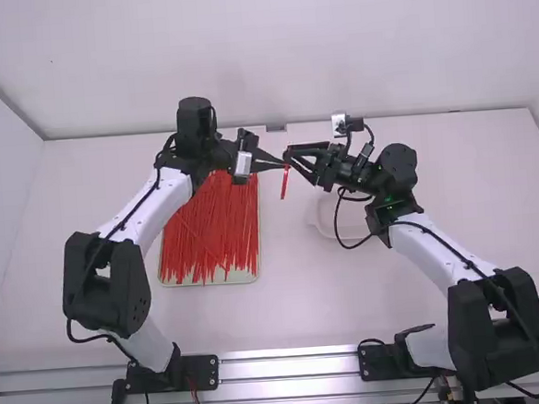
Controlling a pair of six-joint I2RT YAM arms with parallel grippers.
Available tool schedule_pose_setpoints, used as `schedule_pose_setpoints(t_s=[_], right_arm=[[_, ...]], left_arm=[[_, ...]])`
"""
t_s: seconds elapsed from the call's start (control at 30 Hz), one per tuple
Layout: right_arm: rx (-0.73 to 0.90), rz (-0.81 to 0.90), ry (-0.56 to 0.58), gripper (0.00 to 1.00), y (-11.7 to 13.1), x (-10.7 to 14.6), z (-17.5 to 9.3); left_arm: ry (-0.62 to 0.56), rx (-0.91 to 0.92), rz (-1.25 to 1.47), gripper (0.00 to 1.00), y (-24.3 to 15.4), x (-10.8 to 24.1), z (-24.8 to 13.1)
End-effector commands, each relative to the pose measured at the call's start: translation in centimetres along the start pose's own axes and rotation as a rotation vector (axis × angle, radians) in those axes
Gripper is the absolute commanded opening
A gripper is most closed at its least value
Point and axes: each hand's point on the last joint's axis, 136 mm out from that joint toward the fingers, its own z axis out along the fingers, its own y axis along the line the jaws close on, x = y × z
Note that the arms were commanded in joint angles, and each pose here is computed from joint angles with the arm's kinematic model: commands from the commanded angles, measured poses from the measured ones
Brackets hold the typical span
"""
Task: Fasten the cable tie
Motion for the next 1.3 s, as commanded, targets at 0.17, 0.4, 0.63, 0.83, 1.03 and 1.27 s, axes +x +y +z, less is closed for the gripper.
schedule_pose_setpoints(t_s=[0.17,0.4,0.63,0.83,1.03,1.27], right_arm=[[-0.034,-0.038,-0.005,0.23,1.4,-1.1,0.1],[-0.036,-0.038,-0.003,0.19,1.5,-1.0,0.1],[-0.039,-0.038,0.0,0.05,1.5,-1.0,0.1],[-0.039,-0.022,0.001,0.0,1.5,-1.0,0.1],[-0.039,-0.02,0.002,0.0,1.5,-0.9,0.1],[-0.044,-0.021,0.006,0.0,1.6,-0.9,0.1]], left_arm=[[-0.036,0.026,-0.009,0.02,-0.6,-0.5,0.3],[-0.042,0.035,-0.009,0.02,-0.8,-0.6,0.8],[-0.032,0.032,-0.018,0.02,-0.8,-0.4,1.1],[-0.028,0.028,-0.027,0.02,-0.8,-0.3,0.8],[-0.021,0.024,-0.035,0.02,-0.8,-0.1,0.8],[0.018,0.005,-0.066,0.02,-0.7,0.6,0.8]])
